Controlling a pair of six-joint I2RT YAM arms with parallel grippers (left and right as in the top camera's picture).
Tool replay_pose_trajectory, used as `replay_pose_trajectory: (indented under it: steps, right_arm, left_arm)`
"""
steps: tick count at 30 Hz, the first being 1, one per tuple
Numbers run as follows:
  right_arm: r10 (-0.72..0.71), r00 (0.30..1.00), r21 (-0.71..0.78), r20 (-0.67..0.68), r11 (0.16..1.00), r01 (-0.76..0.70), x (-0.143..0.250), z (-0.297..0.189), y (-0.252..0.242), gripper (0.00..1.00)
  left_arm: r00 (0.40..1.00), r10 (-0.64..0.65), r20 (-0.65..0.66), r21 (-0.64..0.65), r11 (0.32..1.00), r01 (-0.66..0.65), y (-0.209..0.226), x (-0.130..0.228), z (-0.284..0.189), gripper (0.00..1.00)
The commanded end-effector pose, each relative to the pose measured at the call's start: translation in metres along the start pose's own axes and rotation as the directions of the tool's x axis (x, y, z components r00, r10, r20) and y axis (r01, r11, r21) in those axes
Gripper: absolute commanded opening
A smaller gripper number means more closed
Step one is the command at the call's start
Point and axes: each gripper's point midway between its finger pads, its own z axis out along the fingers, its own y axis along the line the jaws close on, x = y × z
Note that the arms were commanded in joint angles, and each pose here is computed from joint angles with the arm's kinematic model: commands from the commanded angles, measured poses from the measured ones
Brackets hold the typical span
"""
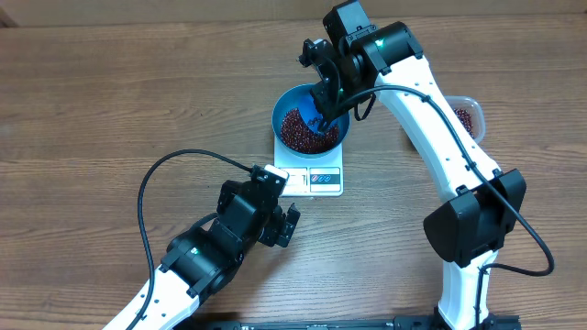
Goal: Scoop item into bowl and weigh 150g on scale
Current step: 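Lift the blue scoop and carry it right to the bean tub, then dip the scoop into the beans in the tub with the right gripper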
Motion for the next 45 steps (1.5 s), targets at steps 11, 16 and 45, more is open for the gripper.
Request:
replay_pose_trajectory:
  steps: [11, 16, 45]
  right_arm:
    - [-0.026, 0.995, -0.002, 0.099, 1.0, 0.026, -0.013, -0.038, 0.009, 0.04]
    - [-0.027, 0.994, -0.017, 0.11, 0.999, 0.029, -0.012, -0.045, 0.012, 0.04]
    - [0.455, 0.88, 0.013, 0.135, 0.887, -0.461, 0.101, -0.135, -0.172, 0.04]
  left_arm:
    - [1.0, -0.011, -0.006, -0.014, 1.0, 0.011, 0.001, 0.003, 0.002, 0.99]
    - [1.0, -0.011, -0.005, -0.014, 1.0, 0.011, 0.001, 0.003, 0.002, 1.0]
    - [1.0, -0.011, -0.006, -0.014, 1.0, 0.011, 0.001, 0.003, 0.002, 0.99]
